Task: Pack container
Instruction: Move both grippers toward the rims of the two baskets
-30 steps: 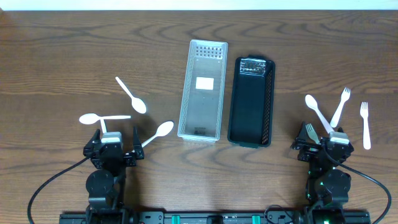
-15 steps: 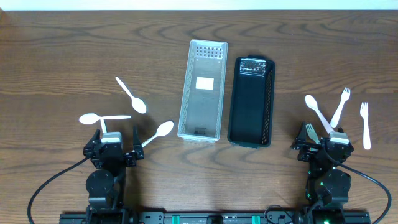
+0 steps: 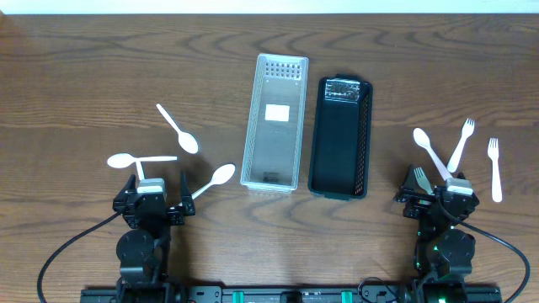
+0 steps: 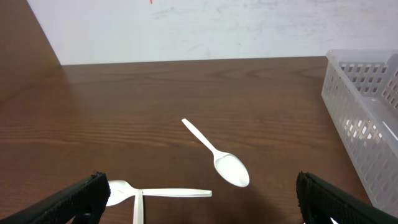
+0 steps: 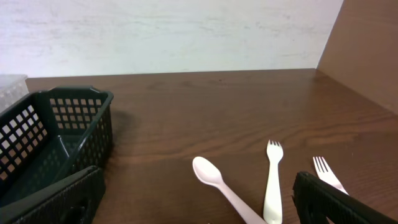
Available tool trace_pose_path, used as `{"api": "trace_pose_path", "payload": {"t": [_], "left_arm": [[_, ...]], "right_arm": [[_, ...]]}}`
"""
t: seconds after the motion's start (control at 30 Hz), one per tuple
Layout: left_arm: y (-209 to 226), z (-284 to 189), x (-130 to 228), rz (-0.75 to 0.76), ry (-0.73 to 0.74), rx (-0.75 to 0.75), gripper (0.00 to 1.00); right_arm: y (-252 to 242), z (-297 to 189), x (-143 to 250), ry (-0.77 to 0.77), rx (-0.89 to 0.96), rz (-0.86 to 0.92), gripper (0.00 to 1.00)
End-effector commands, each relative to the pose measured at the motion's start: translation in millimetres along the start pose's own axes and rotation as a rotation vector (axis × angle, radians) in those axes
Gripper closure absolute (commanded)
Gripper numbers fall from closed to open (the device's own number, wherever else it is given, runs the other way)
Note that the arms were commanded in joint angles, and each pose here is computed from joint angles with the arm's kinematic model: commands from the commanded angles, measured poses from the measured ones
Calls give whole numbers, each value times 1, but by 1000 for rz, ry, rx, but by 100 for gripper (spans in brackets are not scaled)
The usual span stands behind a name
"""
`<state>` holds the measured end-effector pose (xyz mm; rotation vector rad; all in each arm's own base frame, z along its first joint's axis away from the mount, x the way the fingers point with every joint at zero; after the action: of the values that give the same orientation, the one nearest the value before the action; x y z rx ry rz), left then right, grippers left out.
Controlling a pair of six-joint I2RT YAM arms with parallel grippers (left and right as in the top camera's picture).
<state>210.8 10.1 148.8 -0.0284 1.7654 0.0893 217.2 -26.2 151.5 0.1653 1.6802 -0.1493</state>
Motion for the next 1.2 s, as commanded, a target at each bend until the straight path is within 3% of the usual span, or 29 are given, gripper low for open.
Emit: {"api": "trace_pose_path", "payload": {"t": [0.0, 0.33, 0.6, 0.7, 0.83, 1.17], "left_arm": [[2, 2, 16, 22, 56, -18, 2], [2, 2, 16, 22, 56, -18, 2], [2, 2, 7, 17, 14, -19, 2], [-4, 2, 1, -70, -10, 26, 2], [-19, -4, -13, -168, -10, 144, 2], [-18, -14, -84, -188, 197, 140, 2]], "right_arm": [[0, 0, 1, 4, 2, 9, 1], [4, 0, 1, 5, -27, 9, 1], [36, -5, 8, 46, -253, 83, 1], [50, -8, 8, 67, -353, 127, 1], [63, -12, 7, 106, -445, 135, 1], [81, -2, -54, 305, -527, 153, 1]]}}
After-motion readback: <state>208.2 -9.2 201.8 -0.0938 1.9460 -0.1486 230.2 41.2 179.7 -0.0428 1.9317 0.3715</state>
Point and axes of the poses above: each gripper's point midway between its finger pads, its own z axis out along the fingers, its own y axis along the line the jaws close on, x = y × z, the point moved 3 cm from there along -z, back along the fingers, and after that the axes turned 1 degree about -z, right-handed, at the moved point
